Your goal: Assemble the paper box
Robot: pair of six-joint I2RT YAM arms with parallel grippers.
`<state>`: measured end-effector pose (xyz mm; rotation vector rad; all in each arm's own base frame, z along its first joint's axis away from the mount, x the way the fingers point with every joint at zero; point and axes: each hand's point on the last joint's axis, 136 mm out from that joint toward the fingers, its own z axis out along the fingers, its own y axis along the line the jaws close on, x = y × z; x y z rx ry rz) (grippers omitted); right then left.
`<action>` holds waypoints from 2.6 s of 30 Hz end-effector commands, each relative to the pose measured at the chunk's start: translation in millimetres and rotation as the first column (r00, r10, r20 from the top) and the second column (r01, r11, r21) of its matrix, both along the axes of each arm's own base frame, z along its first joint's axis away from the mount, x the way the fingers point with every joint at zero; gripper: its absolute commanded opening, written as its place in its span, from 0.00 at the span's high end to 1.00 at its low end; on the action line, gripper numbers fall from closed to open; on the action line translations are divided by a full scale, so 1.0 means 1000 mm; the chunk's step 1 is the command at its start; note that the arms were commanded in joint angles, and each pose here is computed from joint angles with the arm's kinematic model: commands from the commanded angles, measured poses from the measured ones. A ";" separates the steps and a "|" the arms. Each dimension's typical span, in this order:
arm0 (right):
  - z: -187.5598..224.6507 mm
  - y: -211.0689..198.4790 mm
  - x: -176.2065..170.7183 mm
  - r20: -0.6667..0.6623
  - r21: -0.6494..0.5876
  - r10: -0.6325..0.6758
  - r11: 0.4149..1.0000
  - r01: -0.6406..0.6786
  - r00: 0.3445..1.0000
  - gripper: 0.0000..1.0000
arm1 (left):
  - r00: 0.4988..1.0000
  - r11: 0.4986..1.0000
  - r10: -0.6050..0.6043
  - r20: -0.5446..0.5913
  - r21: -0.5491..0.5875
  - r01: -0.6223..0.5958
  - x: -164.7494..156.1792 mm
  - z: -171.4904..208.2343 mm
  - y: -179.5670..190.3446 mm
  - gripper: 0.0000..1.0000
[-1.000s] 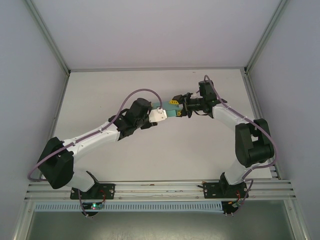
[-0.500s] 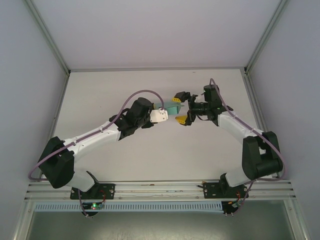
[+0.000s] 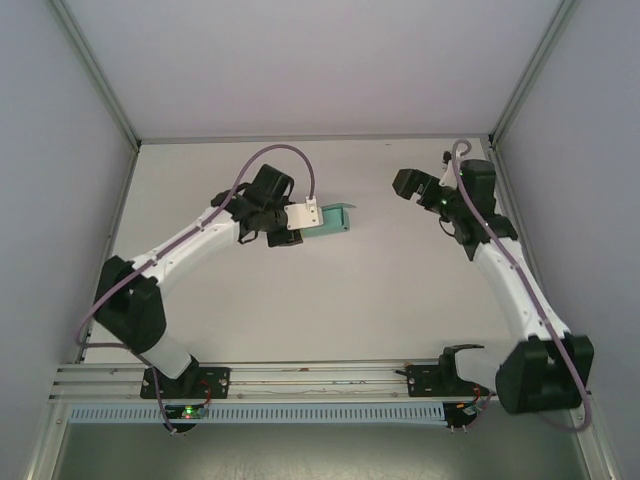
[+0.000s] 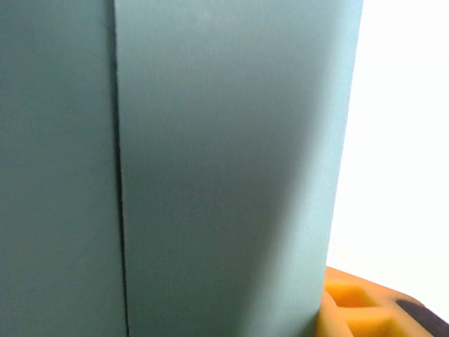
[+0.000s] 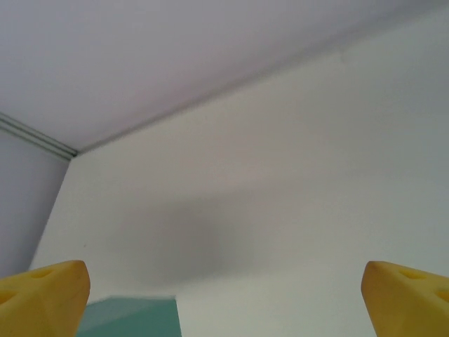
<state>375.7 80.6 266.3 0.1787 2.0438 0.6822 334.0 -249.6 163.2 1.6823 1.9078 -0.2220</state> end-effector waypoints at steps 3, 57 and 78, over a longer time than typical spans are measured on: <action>-0.003 0.029 -0.014 0.177 -0.218 0.285 0.945 -0.245 0.942 0.02 | 0.944 0.998 -0.017 -0.328 0.059 0.039 -0.037 -0.037 0.006 0.68; -0.110 0.187 -0.043 -0.421 0.069 0.595 0.774 -0.630 0.685 1.00 | 0.910 0.976 0.170 -0.377 0.193 -0.102 -0.009 -0.062 -0.007 0.63; -0.221 0.164 -0.085 -0.476 -0.316 0.346 0.791 -0.525 0.808 1.00 | 0.898 0.973 0.203 -0.389 0.184 -0.140 -0.009 -0.076 -0.017 0.61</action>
